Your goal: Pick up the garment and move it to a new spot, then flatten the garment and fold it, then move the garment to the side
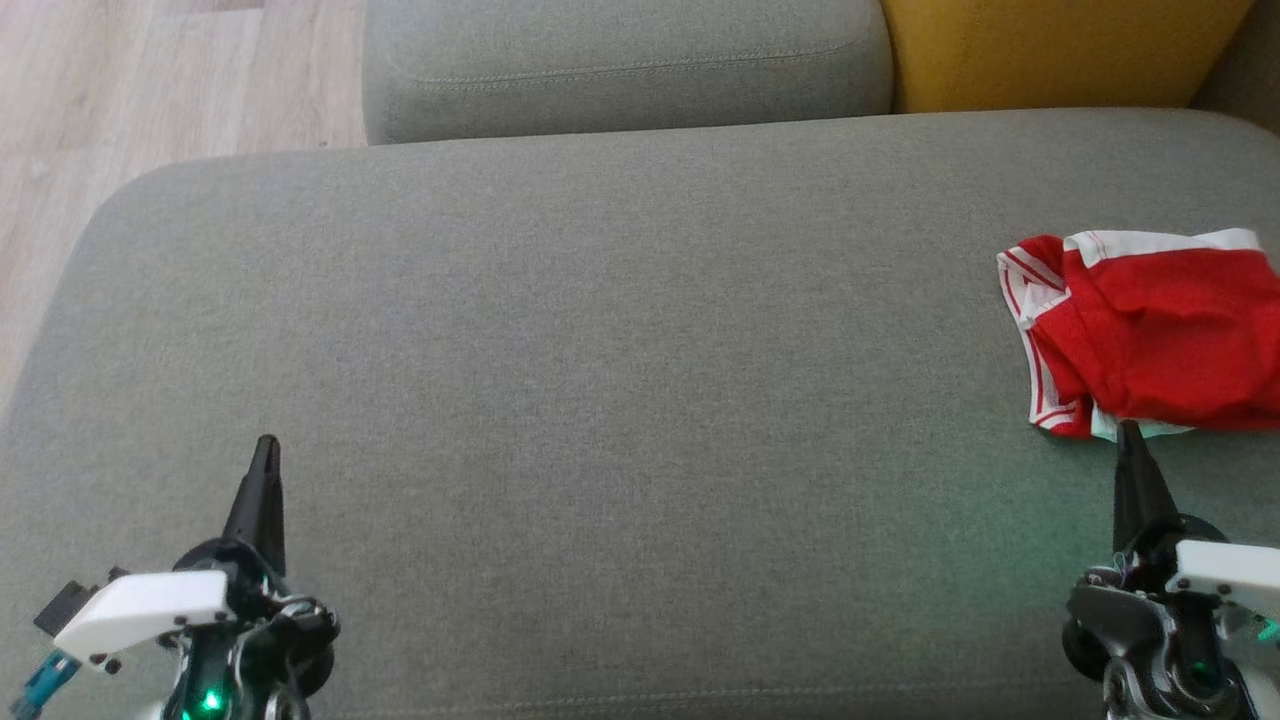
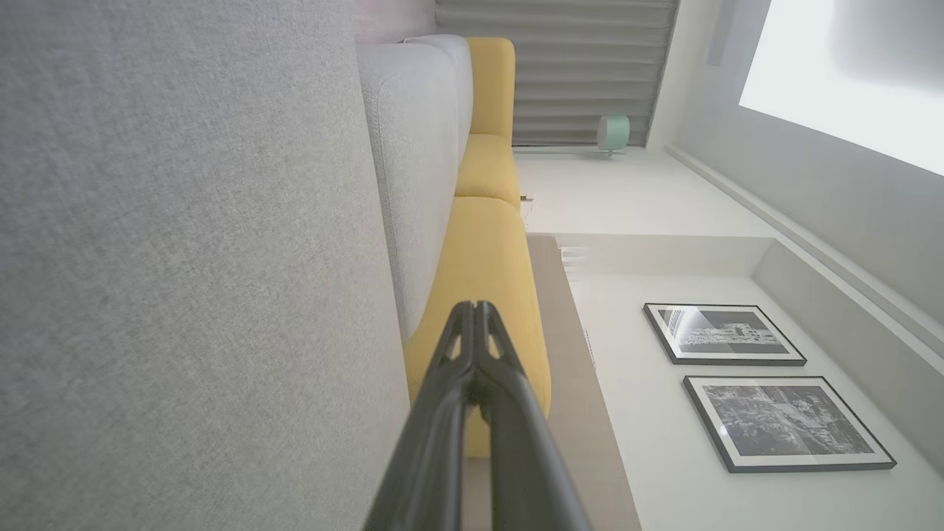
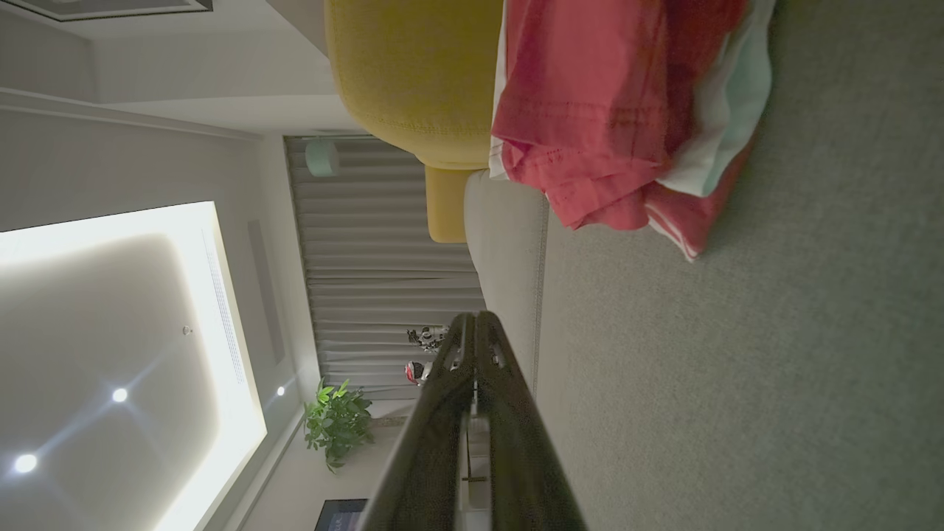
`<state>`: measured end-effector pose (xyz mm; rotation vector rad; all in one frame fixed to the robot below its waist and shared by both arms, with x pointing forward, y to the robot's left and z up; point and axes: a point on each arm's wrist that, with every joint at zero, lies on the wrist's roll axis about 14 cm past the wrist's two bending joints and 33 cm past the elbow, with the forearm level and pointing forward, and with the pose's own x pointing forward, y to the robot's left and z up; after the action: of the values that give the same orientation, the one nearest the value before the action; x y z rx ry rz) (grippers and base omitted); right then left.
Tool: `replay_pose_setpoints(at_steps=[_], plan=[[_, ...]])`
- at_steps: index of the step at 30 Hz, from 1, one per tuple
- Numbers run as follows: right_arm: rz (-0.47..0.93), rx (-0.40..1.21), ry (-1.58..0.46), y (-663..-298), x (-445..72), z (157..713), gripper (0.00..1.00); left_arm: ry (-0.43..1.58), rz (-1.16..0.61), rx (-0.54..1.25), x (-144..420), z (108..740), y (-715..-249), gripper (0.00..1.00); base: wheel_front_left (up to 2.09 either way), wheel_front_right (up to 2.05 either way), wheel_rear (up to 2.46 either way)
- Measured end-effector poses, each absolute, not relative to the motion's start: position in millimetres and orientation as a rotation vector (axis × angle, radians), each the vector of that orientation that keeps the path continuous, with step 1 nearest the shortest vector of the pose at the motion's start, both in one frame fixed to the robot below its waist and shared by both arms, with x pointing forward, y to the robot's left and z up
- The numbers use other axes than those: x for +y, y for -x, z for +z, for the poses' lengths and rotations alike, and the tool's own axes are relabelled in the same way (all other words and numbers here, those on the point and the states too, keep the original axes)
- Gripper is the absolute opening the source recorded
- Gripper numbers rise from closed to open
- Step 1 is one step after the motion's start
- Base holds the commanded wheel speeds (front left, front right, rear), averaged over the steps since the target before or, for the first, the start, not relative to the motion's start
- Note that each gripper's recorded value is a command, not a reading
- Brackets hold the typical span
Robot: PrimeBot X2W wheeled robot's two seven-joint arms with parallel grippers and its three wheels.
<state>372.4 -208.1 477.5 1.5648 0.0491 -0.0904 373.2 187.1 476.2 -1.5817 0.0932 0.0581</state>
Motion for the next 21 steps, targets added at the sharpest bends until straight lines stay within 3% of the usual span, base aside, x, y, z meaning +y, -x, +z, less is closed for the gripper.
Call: replay_pose_setpoints(at_steps=[21], plan=[[-0.092, 0.047, -1.569, -372.3, -208.2, 477.3, 0.0, 1.584, 0.056, 0.095, 187.2, 476.2, -373.2, 0.0, 0.0, 0.0, 0.0]])
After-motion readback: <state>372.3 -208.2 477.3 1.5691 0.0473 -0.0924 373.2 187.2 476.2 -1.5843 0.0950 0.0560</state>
